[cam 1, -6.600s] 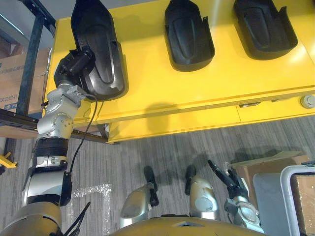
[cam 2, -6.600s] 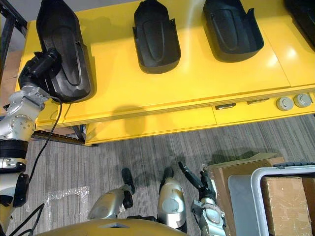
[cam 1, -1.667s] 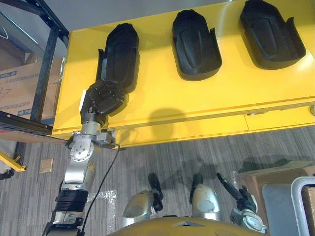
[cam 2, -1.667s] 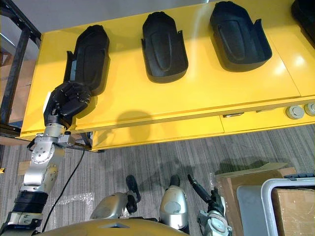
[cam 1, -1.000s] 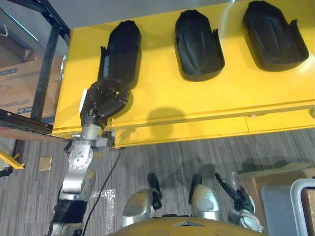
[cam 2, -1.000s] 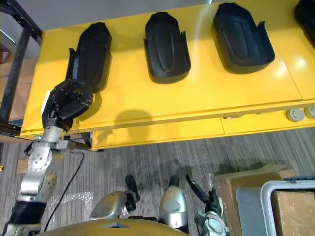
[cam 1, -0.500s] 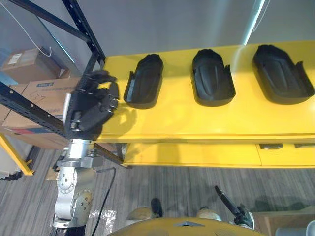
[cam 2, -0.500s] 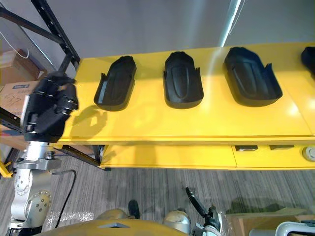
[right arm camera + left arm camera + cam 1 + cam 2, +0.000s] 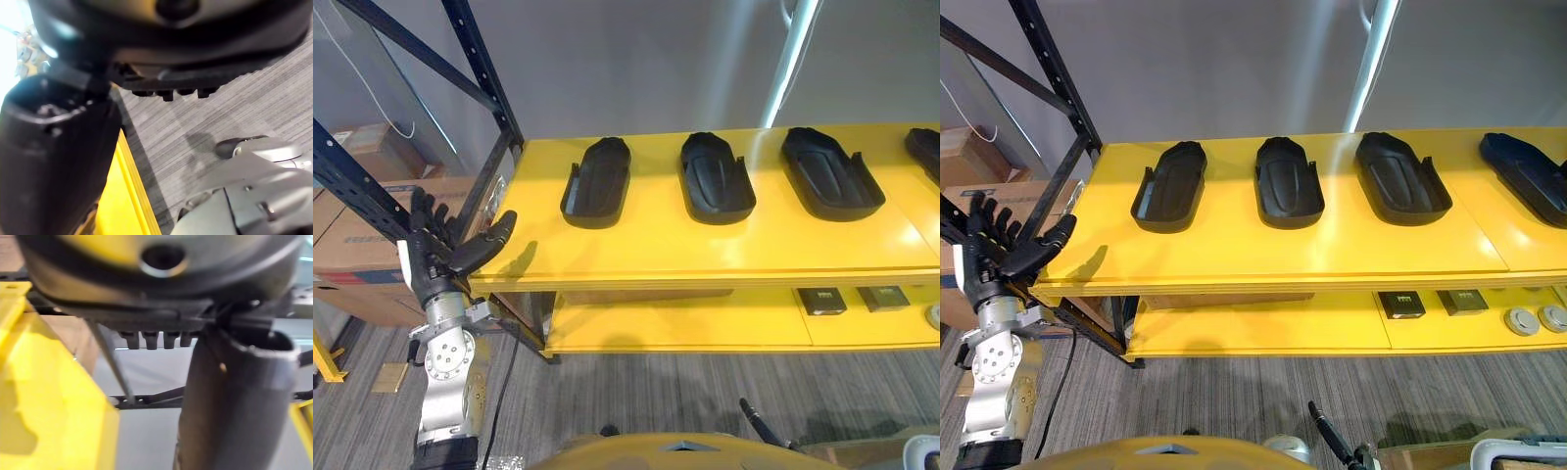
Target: Walk over and take three plastic housings, then place them on the shelf
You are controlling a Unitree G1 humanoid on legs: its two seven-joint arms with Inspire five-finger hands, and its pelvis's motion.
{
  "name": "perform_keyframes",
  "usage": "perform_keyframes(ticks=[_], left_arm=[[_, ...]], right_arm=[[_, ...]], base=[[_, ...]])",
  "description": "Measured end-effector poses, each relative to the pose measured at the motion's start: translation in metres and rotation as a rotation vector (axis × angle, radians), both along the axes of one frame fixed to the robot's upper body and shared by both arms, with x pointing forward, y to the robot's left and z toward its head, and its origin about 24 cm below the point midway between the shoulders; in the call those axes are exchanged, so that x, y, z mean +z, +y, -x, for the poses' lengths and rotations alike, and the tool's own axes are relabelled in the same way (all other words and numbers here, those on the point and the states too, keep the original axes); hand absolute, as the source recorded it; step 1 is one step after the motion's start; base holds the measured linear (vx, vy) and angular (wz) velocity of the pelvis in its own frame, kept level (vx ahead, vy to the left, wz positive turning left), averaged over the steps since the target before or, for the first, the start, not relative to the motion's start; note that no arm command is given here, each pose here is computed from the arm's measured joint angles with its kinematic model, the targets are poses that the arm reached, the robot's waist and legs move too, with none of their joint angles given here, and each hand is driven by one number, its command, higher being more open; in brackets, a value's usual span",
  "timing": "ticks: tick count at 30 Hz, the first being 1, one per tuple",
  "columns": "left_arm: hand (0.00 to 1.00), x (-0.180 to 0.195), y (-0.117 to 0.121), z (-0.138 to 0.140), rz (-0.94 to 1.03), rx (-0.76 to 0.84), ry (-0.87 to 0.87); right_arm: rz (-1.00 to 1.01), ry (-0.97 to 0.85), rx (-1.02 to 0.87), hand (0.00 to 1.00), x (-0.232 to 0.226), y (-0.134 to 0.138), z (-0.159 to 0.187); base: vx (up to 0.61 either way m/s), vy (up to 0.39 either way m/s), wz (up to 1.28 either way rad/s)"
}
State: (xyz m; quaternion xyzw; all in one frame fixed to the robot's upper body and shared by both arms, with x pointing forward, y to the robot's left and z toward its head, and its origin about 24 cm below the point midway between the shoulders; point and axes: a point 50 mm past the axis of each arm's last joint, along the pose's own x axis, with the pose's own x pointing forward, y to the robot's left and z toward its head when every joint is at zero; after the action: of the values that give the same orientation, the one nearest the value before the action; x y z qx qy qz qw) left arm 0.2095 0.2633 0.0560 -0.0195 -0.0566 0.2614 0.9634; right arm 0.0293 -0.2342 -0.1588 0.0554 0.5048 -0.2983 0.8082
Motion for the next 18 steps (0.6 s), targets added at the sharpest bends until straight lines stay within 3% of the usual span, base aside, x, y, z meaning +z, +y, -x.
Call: perform_keyframes(ticks=[8,18], left_arm=[[1.0,-0.008,-0.02,-0.014,0.047,-0.179,0.043],[1.0,0.024,-0.011,-0.043,0.051,-0.217,-0.096]], right_arm=[[-0.013,-0.058,0.027,1.0,0.002,0.001,-0.02],[0.039,-0.171,0.07,1.0,0.016,-0.019,-0.058]], base=[[0.03,0.008,-0.01],[0.01,0.004,-0.08]])
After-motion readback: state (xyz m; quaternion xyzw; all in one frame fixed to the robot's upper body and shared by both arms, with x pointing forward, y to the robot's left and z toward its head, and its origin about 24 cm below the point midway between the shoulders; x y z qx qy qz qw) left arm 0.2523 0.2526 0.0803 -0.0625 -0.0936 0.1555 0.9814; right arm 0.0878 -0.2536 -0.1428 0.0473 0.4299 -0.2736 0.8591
